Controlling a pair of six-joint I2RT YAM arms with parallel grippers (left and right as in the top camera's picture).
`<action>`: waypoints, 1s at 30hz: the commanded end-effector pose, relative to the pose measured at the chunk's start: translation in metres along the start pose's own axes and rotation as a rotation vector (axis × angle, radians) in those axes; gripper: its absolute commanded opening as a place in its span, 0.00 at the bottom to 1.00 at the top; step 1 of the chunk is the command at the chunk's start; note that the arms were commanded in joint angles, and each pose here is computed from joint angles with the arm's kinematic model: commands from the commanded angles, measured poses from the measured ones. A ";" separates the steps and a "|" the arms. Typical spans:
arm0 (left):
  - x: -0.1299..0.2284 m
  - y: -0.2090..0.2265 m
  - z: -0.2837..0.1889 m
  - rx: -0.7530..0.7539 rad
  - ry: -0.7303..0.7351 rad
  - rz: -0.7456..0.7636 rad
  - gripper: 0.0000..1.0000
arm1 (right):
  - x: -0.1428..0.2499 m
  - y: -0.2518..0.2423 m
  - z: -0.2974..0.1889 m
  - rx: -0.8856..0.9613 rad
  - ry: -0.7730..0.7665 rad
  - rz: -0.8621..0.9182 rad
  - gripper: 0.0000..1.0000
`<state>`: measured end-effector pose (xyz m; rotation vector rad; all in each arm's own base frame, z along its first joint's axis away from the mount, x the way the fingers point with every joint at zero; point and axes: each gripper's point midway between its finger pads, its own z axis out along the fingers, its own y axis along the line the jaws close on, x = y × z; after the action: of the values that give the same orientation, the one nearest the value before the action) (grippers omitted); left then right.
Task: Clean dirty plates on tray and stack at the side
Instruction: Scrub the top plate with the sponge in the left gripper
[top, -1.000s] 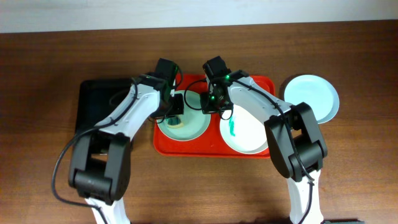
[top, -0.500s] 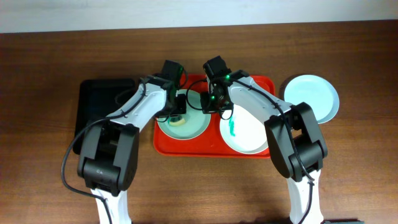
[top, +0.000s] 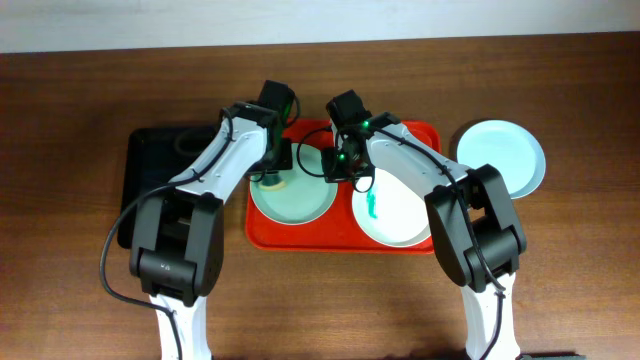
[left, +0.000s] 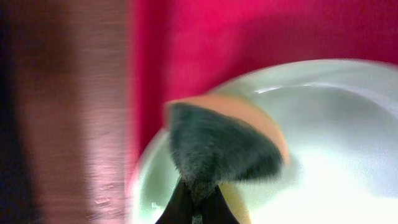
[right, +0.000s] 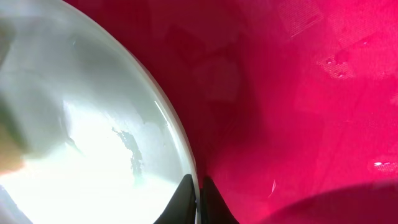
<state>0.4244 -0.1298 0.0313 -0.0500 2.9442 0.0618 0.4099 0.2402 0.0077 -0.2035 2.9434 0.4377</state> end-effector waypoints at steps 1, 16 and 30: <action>0.007 -0.048 -0.008 0.292 0.079 -0.016 0.00 | 0.012 -0.006 0.009 0.030 0.031 0.013 0.04; 0.018 -0.002 0.041 0.044 0.002 -0.018 0.00 | 0.012 -0.005 0.009 0.030 0.030 0.012 0.04; -0.005 0.053 -0.027 -0.217 -0.132 -0.103 0.00 | 0.007 -0.005 0.008 0.028 0.014 -0.003 0.04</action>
<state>0.4104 -0.0948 0.0179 -0.1147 2.8906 0.3560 0.4107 0.2445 0.0084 -0.2148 2.9317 0.4550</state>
